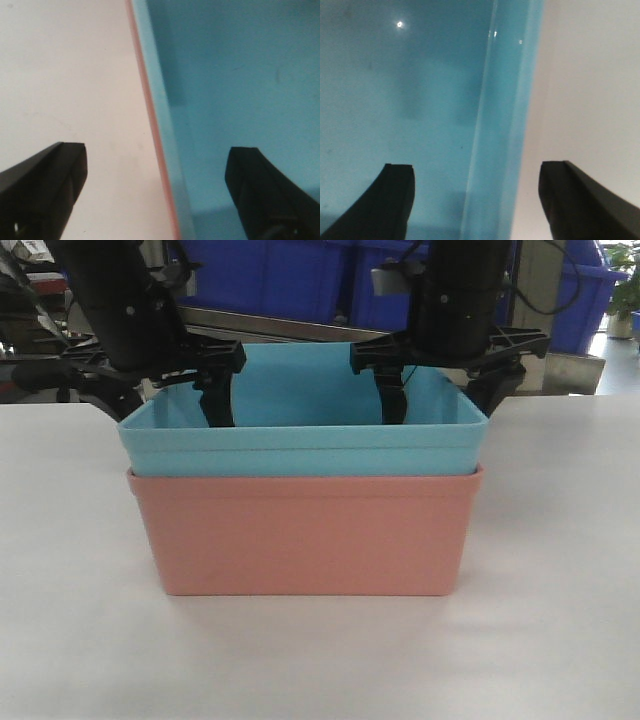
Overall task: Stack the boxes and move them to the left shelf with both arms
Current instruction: 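Lower both grippers onto the rims of the stacked bins, then grip the stacked bin rims with both grippers and lift them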
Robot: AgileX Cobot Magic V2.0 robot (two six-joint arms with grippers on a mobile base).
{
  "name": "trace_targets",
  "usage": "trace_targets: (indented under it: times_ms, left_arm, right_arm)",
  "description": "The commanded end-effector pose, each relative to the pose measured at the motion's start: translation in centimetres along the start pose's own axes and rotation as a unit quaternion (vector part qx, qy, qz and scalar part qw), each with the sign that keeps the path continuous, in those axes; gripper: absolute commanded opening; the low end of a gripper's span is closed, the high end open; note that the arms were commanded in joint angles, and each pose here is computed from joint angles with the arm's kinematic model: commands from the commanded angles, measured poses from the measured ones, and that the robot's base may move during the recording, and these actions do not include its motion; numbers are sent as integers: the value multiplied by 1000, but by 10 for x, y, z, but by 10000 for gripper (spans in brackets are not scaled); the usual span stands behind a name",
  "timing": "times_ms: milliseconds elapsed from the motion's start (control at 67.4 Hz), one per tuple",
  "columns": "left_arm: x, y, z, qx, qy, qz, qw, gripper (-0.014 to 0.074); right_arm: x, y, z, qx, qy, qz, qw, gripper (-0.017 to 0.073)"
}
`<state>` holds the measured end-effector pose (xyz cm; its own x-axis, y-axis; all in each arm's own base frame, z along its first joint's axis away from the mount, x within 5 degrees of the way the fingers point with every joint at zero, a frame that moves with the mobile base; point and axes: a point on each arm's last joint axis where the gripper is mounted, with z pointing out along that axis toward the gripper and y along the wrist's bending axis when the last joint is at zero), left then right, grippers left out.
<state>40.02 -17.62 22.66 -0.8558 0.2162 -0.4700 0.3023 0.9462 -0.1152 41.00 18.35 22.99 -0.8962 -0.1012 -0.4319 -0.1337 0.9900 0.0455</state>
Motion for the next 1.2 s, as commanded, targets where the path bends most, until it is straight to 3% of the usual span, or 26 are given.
trace_targets:
  times_ms: [0,460,549,653,890,1187]
  left_arm:
    - [-16,-5,-24,9,-57,-4,998,459]
    - [-11,-4,-2,8,-34,-9,999,459]
    - [-11,-4,-2,8,-34,-10,999,450]
    - [-11,-4,-2,8,-34,-12,999,364]
    - [-11,-4,-2,8,-30,-12,999,-6]
    - [-9,-4,-4,9,-20,-22,1000,-3]
  right_arm:
    - [-15,1,-25,-13,-55,-5,998,552]
    - [-13,1,-8,-9,-45,-8,999,550]
    - [-13,1,-7,-8,-43,-9,999,510]
    - [-13,1,-7,-7,-43,-9,999,387]
    - [-12,1,-7,-6,-41,-9,999,18]
    - [-12,1,-8,-5,-40,-9,999,36]
